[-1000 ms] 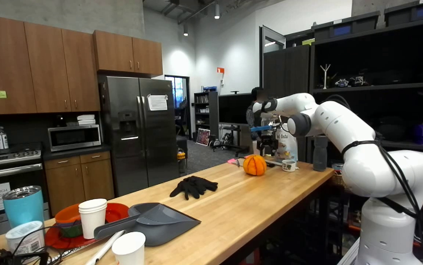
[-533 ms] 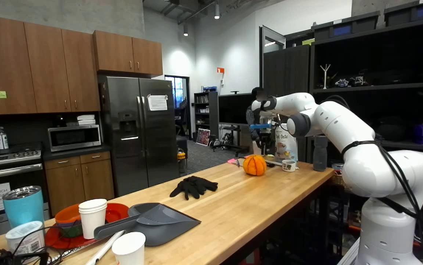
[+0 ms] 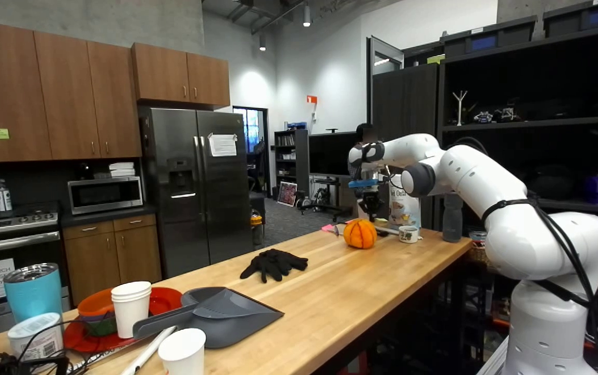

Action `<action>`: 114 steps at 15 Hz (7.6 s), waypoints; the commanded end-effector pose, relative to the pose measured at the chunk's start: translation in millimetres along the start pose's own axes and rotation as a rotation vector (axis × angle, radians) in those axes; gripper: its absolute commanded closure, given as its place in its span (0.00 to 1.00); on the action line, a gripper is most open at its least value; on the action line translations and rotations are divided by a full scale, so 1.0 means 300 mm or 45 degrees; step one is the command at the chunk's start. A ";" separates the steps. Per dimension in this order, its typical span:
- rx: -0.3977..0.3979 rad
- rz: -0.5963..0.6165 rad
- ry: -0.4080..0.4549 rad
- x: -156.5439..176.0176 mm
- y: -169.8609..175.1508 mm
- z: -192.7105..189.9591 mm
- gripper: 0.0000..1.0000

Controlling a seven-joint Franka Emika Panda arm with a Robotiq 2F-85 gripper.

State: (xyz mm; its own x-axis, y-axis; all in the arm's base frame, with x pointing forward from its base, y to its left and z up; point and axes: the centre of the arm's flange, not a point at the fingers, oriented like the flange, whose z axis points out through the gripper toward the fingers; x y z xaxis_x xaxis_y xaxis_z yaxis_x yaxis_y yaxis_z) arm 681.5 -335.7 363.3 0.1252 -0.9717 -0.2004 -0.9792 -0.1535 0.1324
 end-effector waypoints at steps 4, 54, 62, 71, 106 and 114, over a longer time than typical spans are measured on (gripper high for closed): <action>0.023 -0.058 0.128 -0.081 -0.062 -0.066 1.00; -0.023 -0.063 0.178 -0.281 -0.122 -0.210 0.50; -0.078 -0.100 0.193 -0.242 -0.032 -0.208 0.01; 0.056 -0.391 0.050 -0.265 -0.125 -0.129 0.00; -0.080 -0.401 -0.206 -0.189 -0.130 0.073 0.77; 0.108 -0.390 -0.197 -0.177 -0.087 -0.086 0.98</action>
State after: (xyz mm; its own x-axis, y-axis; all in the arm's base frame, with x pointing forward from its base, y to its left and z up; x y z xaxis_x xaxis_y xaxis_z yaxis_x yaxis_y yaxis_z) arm 701.5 -276.5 361.2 0.3972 -0.8395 -0.3708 -0.8980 -0.4388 0.0316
